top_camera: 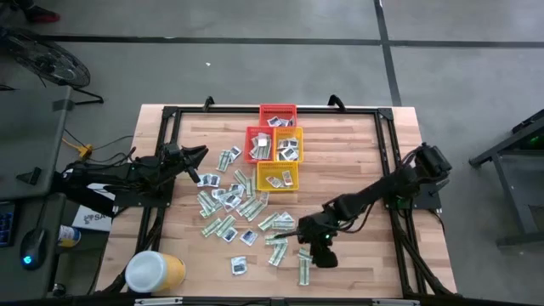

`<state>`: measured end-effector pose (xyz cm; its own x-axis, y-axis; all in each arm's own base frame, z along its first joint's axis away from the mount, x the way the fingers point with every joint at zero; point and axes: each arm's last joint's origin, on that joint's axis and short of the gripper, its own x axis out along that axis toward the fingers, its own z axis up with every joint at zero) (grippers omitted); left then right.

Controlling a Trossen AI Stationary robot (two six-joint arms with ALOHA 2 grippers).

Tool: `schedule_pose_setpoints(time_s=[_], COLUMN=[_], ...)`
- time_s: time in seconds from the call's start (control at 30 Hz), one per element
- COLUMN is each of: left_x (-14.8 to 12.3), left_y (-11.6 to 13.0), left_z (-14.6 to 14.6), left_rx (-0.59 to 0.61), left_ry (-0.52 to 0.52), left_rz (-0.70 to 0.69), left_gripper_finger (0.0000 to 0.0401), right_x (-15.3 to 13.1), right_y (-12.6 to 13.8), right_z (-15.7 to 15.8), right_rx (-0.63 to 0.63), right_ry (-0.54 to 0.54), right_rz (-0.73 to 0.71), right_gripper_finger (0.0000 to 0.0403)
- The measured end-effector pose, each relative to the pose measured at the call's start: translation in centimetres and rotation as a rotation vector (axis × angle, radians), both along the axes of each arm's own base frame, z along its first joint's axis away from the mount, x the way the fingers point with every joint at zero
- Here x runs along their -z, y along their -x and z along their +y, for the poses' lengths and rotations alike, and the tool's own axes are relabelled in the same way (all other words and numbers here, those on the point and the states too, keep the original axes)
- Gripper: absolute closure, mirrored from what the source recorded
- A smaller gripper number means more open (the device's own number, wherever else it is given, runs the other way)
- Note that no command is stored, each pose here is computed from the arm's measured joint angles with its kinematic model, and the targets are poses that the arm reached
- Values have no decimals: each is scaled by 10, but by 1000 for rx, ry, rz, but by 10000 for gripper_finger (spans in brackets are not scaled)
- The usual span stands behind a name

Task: Pick & Place First Aid Supplies
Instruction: Put the bandage into the bottom orange bin

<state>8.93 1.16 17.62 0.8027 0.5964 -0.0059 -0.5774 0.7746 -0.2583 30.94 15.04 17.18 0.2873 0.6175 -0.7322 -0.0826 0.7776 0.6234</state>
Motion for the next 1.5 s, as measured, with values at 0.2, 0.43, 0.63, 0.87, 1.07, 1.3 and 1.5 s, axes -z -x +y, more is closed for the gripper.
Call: schedule_pose_setpoints(time_s=[0.2,0.43,0.63,0.87,1.07,1.3,1.5], left_x=[0,0,0,0,0,0,0], left_y=[0,0,0,0,0,0,0], left_z=[0,0,0,0,0,0,0], left_rx=[0,0,0,0,0,0,0], left_ry=[0,0,0,0,0,0,0], left_rz=[0,0,0,0,0,0,0], left_gripper_finger=[328,328,328,328,328,328,328], right_x=[22,32,36,37,37,37,37], right_y=[-4,-5,-5,-4,-3,-1,-1], right_z=[10,14,18,21,23,26,28], right_rx=[22,65,72,85,86,83,82], right_ry=[51,101,126,145,151,153,155], right_rz=[12,21,16,21,16,17,8], right_gripper_finger=[260,260,261,260,261,261,261])
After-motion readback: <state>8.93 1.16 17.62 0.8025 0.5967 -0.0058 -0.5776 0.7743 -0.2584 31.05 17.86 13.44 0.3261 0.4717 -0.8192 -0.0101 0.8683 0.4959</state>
